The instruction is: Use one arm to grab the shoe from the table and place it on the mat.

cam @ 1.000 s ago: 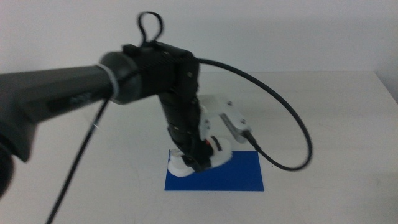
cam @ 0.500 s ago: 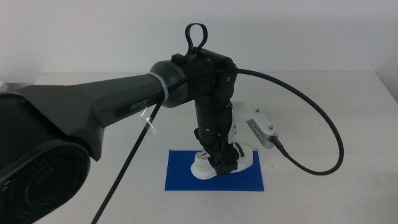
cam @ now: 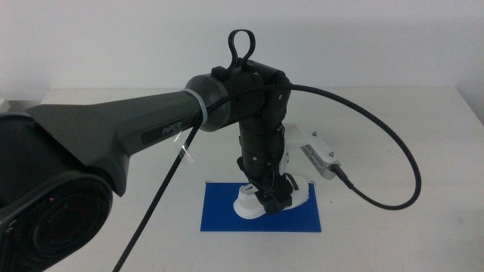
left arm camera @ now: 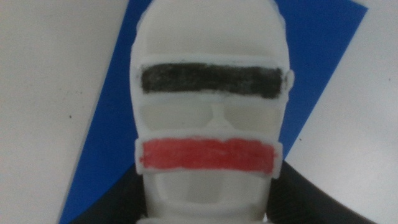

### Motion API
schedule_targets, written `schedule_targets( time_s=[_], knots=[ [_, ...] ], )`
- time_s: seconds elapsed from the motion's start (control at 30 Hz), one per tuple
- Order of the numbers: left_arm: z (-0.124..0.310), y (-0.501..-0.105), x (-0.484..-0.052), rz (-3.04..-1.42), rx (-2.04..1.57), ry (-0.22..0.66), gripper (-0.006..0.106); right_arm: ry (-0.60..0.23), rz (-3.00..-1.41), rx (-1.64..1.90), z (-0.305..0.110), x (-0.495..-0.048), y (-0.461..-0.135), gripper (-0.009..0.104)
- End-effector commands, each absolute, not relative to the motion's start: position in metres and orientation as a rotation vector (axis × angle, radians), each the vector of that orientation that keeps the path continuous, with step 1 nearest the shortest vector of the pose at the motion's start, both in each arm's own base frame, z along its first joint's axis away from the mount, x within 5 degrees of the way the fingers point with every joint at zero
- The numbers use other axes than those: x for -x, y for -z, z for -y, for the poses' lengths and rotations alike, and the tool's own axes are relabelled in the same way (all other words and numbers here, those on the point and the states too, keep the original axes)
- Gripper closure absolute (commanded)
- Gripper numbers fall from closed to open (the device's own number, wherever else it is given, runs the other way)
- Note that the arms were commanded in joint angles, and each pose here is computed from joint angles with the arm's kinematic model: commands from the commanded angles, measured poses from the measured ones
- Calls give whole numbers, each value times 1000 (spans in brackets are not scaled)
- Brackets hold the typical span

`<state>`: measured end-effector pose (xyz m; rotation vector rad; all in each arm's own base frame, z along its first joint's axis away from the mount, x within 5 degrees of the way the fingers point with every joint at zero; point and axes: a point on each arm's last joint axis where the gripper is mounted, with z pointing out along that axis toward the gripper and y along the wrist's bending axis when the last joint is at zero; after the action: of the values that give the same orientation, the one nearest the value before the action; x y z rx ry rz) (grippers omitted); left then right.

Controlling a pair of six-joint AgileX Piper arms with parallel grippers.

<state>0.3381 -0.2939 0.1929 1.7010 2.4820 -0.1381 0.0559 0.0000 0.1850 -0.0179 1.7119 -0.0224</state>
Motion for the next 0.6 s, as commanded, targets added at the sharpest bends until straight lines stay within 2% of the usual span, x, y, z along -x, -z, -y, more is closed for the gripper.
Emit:
schedule_targets(
  time_s=[0.0,0.23,0.43,0.57],
  knots=[
    [296,-230,-335,-2450,-1584,181,102,42,-1615,26,0,-55,-192,31],
    [296,-230,-335,-2692,-1172,232,102,42,-1615,26,0,-55,-192,31],
    [295,-230,-335,-2916,-557,288,102,42,-1615,26,0,-55,-192,31],
    [296,-230,-335,-3000,-79,331,102,42,-1615,26,0,-55,-192,31]
  ],
)
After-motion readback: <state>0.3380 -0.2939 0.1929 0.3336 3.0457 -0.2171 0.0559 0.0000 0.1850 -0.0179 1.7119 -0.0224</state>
